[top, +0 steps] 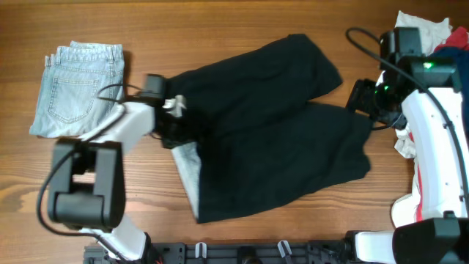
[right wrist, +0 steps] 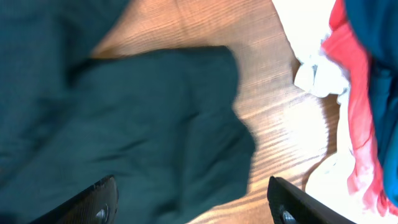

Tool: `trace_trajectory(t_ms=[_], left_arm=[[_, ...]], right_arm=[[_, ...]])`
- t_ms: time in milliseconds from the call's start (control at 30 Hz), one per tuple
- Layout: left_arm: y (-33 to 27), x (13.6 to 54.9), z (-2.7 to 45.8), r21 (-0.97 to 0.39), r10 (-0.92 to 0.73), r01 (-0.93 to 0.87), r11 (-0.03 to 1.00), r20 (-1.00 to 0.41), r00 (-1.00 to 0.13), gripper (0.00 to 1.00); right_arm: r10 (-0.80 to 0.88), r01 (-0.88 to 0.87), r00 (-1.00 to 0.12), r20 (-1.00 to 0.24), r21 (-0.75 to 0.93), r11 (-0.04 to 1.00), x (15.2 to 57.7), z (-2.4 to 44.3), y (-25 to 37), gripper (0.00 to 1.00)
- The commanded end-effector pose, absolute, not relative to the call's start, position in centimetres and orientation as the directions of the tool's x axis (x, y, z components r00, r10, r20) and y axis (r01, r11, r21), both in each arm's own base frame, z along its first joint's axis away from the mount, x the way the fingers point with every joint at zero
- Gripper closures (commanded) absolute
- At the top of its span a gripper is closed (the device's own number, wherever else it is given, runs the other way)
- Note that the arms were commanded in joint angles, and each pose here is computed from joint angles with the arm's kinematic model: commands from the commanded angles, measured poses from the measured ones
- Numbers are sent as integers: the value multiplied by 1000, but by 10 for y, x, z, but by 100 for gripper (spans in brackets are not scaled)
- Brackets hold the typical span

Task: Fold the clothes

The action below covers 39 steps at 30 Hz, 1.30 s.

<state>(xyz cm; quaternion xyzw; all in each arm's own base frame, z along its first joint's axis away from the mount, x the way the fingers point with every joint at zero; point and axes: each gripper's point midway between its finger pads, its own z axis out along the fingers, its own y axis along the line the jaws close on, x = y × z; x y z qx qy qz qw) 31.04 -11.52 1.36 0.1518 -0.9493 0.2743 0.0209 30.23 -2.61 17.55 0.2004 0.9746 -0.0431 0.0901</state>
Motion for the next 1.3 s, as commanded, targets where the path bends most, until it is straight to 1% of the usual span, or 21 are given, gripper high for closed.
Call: trace_trajectory(t_ms=[0, 33, 100, 200, 233, 367, 533, 600, 700, 800, 1000, 1100, 1133, 1167, 1200, 1233, 1267], left_arm=[[-107, 324, 70, -775, -256, -208, 597, 62, -965, 96], [-100, 328, 73, -788, -274, -209, 579, 53, -960, 96], [-81, 326, 60, -726, -318, -262, 636, 63, -946, 96], [-52, 309, 30, -518, -347, -335, 787, 79, -935, 96], [-50, 305, 27, -490, -345, -340, 803, 84, -935, 96], [-54, 302, 26, -484, -332, -334, 809, 94, -939, 96], [-54, 309, 27, -491, -335, -323, 809, 67, -940, 96], [-54, 310, 27, -492, -337, -323, 809, 64, -939, 96], [-52, 311, 26, -486, -338, -321, 813, 55, -940, 96], [-49, 314, 25, -474, -341, -318, 821, 40, -939, 96], [-49, 314, 25, -475, -341, -316, 821, 37, -939, 96], [-49, 314, 25, -475, -341, -317, 821, 37, -939, 96], [-49, 314, 25, -475, -340, -316, 821, 37, -940, 96], [-49, 314, 25, -475, -341, -317, 821, 37, -939, 96], [-49, 314, 25, -475, -341, -316, 821, 37, -939, 96], [-49, 314, 25, -475, -341, -317, 821, 38, -939, 95], [-49, 314, 25, -475, -341, -317, 821, 38, -939, 95]], right_arm=[[381, 397, -912, -151, -92, 913, 293, 148, -31, 22], [381, 396, -913, -146, -94, 913, 292, 142, -31, 22], [381, 396, -913, -144, -94, 913, 292, 136, -31, 22], [381, 394, -915, -132, -99, 914, 289, 128, -31, 21], [385, 397, -915, -123, -102, 912, 286, 126, -31, 21], [428, 436, -899, -91, -104, 894, 276, 105, -29, 21], [461, 462, -886, -44, -123, 878, 257, 72, -30, 21], [486, 483, -874, -2, -112, 868, 245, 60, -25, 21], [482, 482, -871, 96, -29, 876, 230, 49, -4, 21], [480, 489, -864, 153, 22, 872, 220, 42, 8, 21], [472, 500, -858, 203, 118, 858, 210, 20, 27, 19], [462, 505, -859, 220, 219, 835, 207, 4, 44, 19], [460, 504, -861, 218, 240, 829, 207, 1, 47, 22], [468, 512, -857, 216, 244, 824, 207, -2, 48, 29], [478, 519, -853, 209, 242, 820, 208, -4, 47, 39], [485, 521, -852, 195, 237, 820, 211, -4, 45, 57], [489, 517, -856, 170, 229, 825, 216, -3, 42, 73]])
